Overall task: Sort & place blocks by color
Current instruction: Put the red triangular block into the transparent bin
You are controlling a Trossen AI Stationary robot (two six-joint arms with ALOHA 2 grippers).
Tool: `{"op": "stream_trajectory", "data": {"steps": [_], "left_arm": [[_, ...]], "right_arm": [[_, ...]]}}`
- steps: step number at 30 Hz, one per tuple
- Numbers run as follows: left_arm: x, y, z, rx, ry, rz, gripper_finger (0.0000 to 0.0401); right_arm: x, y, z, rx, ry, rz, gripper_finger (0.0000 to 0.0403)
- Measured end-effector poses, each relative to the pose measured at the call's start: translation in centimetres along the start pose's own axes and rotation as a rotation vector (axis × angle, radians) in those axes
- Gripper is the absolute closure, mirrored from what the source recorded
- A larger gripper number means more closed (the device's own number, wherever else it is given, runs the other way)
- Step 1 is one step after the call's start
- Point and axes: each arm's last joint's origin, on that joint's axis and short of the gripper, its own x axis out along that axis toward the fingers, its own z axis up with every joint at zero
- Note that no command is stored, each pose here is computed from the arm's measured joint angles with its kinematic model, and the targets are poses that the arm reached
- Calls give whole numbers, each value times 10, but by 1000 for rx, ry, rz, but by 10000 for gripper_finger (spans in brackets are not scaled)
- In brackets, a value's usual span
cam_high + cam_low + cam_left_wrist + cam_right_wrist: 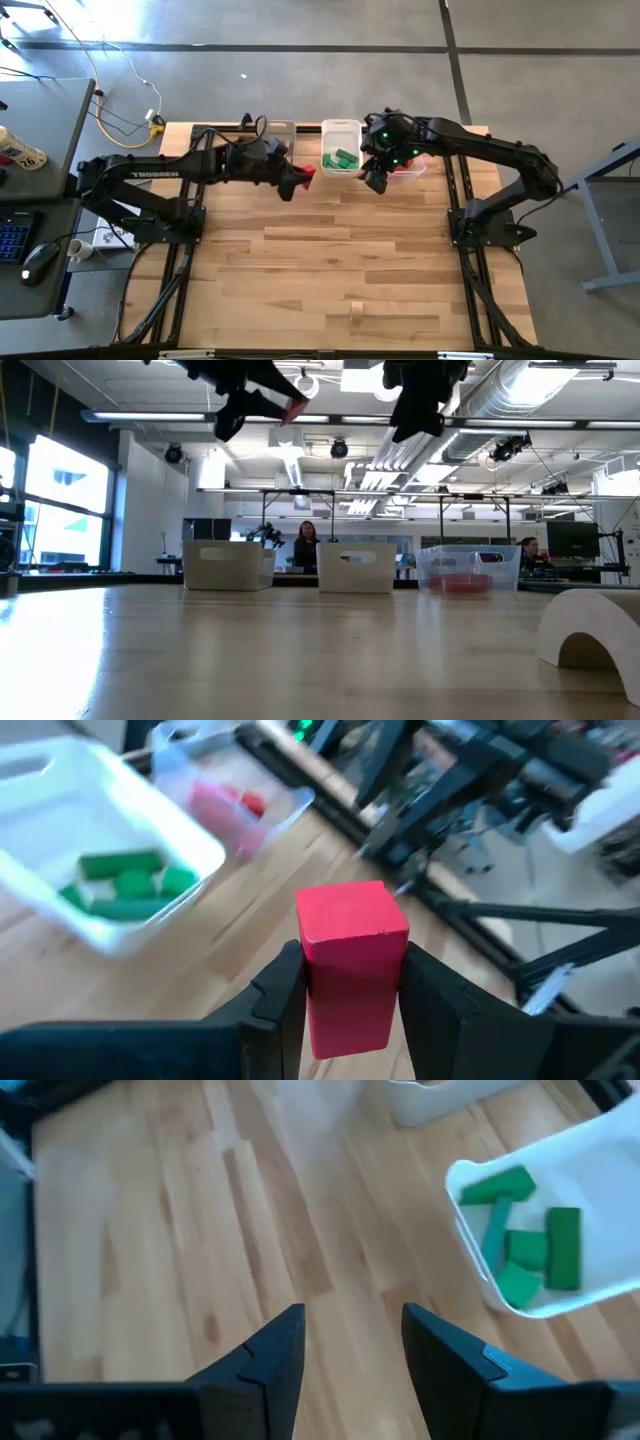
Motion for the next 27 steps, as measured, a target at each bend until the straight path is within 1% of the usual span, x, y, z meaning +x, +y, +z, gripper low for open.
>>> {"op": "stream_trajectory", "data": {"steps": [7,12,16,19,23,27], "left_arm": [[-1,-1,17,49,-94,-131,300],[-3,0,26,90,-133,-216,298],[-5,4,32,125,-148,-272,298],[-6,9,36,128,-155,-281,298],[-7,15,41,154,-165,-293,296],[-10,14,48,186,-215,-357,299]], "right_arm": [[1,8,7,7,-66,107,249],[2,17,13,-25,-138,134,249],[1,24,21,-62,-230,126,244],[0,29,26,-70,-297,128,227],[-2,33,31,-74,-358,146,192],[-5,36,38,-68,-437,169,162]]}}
